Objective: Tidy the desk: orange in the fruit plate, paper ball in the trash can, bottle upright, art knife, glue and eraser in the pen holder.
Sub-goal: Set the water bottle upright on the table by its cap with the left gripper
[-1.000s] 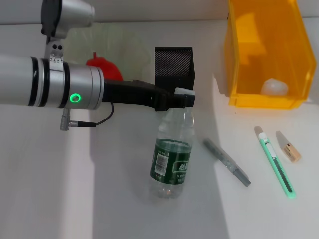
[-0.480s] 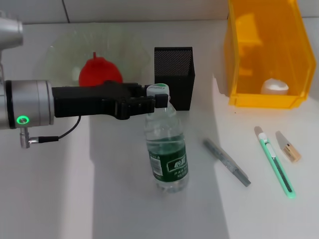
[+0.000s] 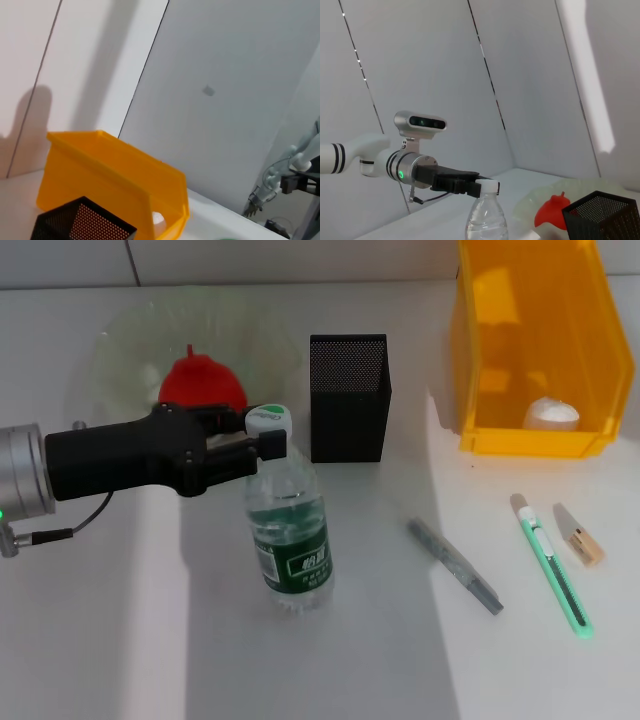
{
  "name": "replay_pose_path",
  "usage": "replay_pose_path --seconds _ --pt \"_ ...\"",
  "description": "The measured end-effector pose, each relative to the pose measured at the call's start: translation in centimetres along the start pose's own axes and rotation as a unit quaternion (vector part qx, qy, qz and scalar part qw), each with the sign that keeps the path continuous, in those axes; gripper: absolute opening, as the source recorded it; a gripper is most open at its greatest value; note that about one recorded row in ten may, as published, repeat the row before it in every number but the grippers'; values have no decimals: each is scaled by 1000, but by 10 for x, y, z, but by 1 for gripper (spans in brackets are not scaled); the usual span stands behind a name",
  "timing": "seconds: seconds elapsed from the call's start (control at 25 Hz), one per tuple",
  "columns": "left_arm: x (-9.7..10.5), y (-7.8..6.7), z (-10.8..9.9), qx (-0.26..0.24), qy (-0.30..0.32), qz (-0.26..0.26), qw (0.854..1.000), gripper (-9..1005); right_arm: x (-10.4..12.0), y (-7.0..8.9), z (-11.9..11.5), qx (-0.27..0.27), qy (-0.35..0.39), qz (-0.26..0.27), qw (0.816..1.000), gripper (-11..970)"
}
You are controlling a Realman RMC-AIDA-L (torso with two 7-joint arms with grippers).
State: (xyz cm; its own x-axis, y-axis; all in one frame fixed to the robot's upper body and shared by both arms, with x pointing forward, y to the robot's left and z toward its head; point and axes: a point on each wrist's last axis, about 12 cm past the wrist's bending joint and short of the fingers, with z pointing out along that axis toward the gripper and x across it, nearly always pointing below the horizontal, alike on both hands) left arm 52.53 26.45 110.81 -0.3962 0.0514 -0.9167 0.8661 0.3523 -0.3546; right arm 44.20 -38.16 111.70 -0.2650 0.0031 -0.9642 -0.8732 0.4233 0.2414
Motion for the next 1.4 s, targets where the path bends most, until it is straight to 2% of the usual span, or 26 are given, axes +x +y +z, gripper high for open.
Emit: replay_pose_path --seconds 0.48,0.8,1.4 --pt "14 8 -21 -38 -29 111 993 439 0 1 5 -1 -38 4 999 766" --pt "27 8 -33 -73 -45 181 980 438 0 2 6 -6 -48 1 999 766" --pt "31 12 -37 -93 -45 178 979 457 2 3 11 -10 -51 2 999 766"
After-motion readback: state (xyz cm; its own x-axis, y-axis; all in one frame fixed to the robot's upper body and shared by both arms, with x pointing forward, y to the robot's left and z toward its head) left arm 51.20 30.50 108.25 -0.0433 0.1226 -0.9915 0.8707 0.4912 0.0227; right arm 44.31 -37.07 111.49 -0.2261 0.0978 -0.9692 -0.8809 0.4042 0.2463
